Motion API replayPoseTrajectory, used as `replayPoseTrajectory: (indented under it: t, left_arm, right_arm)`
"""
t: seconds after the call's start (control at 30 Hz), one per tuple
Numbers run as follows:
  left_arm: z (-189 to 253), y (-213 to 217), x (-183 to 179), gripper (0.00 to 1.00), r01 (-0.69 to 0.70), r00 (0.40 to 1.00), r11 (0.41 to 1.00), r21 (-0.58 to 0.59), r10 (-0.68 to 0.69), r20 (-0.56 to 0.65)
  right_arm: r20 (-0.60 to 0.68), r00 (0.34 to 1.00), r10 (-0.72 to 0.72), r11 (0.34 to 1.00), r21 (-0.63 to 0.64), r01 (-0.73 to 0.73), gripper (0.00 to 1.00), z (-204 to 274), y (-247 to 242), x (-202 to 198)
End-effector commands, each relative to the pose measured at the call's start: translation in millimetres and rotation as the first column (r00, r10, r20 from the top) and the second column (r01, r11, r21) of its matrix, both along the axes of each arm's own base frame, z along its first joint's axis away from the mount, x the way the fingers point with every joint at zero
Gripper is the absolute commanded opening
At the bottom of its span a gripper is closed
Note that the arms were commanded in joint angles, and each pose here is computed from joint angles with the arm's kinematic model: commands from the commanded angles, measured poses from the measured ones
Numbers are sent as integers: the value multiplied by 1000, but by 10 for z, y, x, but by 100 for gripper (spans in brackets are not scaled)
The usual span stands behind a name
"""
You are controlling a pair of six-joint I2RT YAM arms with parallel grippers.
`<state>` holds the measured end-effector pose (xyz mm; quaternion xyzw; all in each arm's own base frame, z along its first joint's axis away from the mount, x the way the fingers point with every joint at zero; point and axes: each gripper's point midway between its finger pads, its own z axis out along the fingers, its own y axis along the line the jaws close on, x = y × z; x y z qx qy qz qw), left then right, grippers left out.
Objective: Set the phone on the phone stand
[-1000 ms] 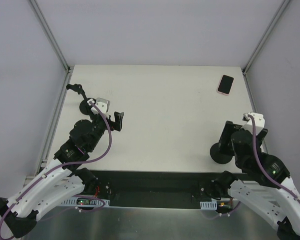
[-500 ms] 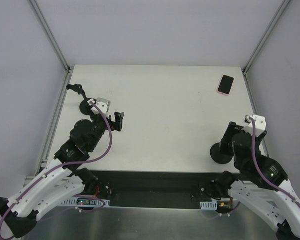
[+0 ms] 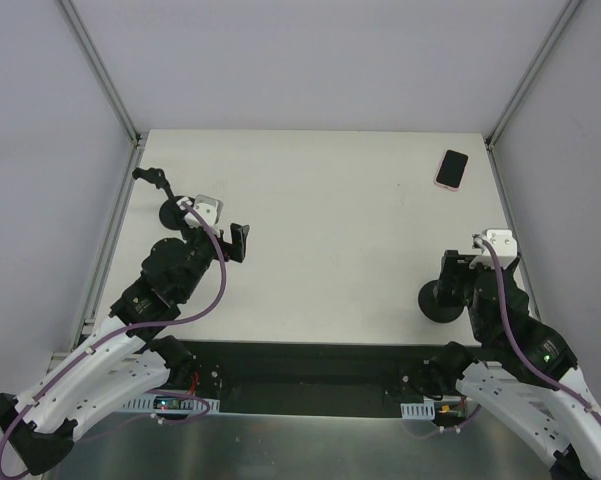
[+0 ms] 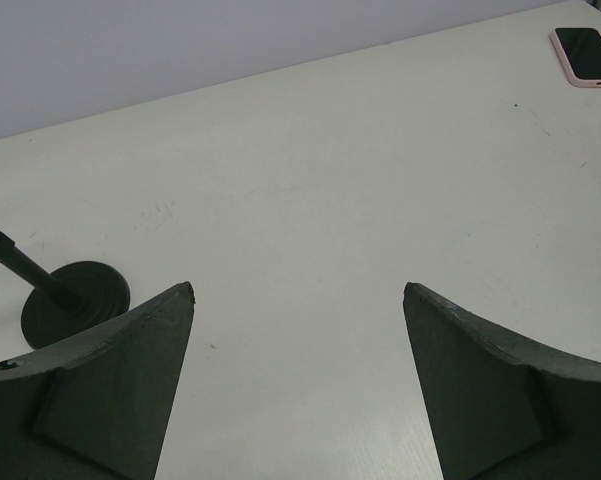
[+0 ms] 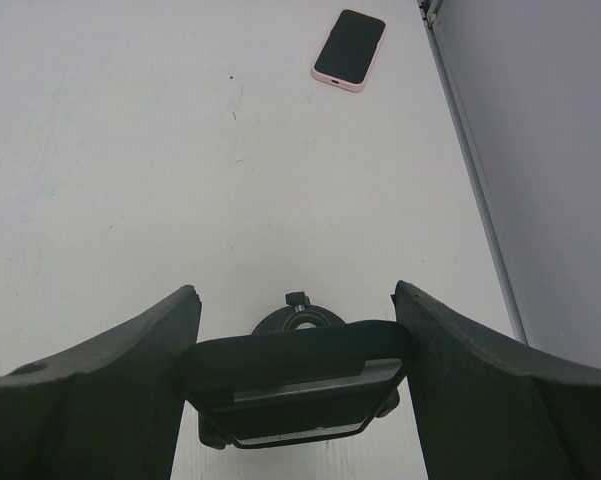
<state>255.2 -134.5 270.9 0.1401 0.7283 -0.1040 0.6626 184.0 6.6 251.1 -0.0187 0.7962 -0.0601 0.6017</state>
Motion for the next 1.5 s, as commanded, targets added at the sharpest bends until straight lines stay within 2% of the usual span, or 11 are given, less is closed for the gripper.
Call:
replayPoseTrajectory:
  t: [0.0,0.1,0.23,0.53,0.87,1.13,1.27,1.3,1.37,1.43,1.47]
  left_arm:
    - [251,8,-17,84,7,999,999,-50,-5,45]
    - [263,10,-23,84,9,999,999,-52,-6,47]
    - [263,4,-25,84,12,999,999,-53,-9,46]
    - [247,-4,-21,84,13,999,999,-48,-11,42]
    - [249,-16,-17,84,19,999,999,-47,-17,41]
    - [273,-18,-34,84,26,999,998,-52,-23,47]
    - [312,-15,-53,87,32,998,998,-61,-29,57]
    - [332,-11,-66,88,36,997,997,-64,-32,64]
    - [347,-6,-76,89,38,997,997,-68,-33,69]
    - [367,-5,-89,89,43,997,997,-71,-37,74]
    - [378,-5,-93,89,44,996,996,-73,-39,76]
  right_arm:
    - [-8,1000,20,999,29,-20,2,-2,81,23]
    - [-6,1000,-14,1000,27,14,22,4,17,10]
    - [-27,999,-26,1000,7,26,62,-13,-1,8]
    - [-9,999,-40,999,-13,39,99,48,-49,11]
    - [44,998,-49,998,-38,51,100,396,-156,-27]
    - [150,988,-40,991,-117,57,97,1222,72,377]
    - [44,999,-8,991,-133,13,97,1480,443,924]
    - [-102,994,24,988,-150,-39,97,1215,568,1178]
    - [-93,996,5,1000,-14,-6,97,1544,603,1394]
    - [-274,962,-8,999,40,19,97,1234,560,1747]
    - [-222,975,-18,989,136,49,97,1583,527,1837]
